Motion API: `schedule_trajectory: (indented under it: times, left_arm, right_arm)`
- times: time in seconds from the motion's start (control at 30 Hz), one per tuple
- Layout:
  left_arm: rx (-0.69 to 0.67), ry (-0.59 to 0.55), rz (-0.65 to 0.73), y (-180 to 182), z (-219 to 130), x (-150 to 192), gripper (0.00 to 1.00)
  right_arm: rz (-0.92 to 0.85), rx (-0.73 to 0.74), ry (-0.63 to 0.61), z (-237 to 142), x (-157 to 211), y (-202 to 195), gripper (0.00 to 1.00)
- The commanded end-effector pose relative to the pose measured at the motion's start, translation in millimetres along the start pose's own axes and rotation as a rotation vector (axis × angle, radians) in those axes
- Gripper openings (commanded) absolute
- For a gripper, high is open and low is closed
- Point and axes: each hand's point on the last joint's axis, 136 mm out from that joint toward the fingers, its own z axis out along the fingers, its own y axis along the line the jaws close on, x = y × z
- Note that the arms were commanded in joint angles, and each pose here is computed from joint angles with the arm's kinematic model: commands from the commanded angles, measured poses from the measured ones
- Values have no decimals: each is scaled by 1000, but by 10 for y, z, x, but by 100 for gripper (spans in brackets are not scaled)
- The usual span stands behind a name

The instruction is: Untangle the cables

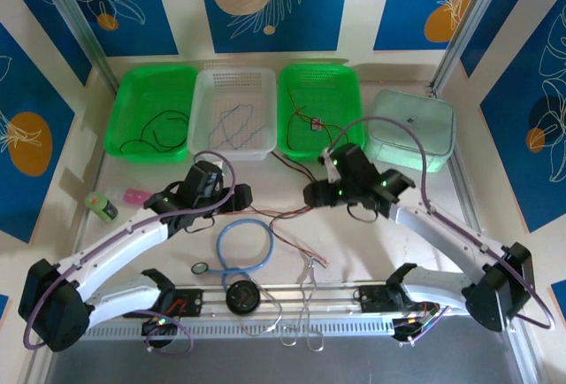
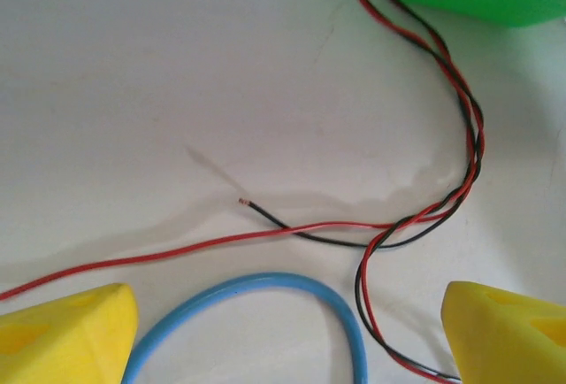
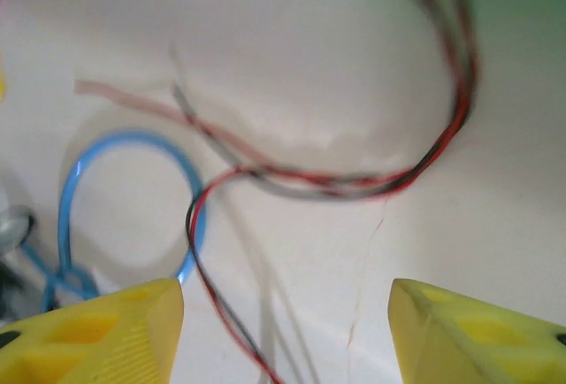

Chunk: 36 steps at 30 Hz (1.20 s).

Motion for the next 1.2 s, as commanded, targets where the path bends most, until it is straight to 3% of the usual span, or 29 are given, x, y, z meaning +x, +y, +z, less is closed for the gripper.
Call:
schedule_trajectory:
  times: [0.0, 0.1, 0.3, 0.6, 0.97, 1.17]
  left_arm:
    - [61, -17, -60, -53, -25, 46, 89]
    - [59, -60, -113, 31, -109, 52, 90]
    - [58, -77, -218, 203, -192, 199, 90]
    - [-8, -81, -207, 418, -491, 218, 91]
    - [28, -78, -245, 389, -506, 203, 91]
    - [10, -80, -216, 401, -566, 184, 92]
  right_arm:
    - [-227, -101, -2, 120, 246, 317, 63]
    - [-439, -96, 39, 229, 465, 435, 63]
    - [-574, -195, 181, 419, 674, 577, 56]
    - [-631, -119, 376, 792, 854, 558, 54]
    - [-708, -74, 508, 1026, 1002, 536, 41]
    - [-748, -19, 511, 1051, 925, 507, 27]
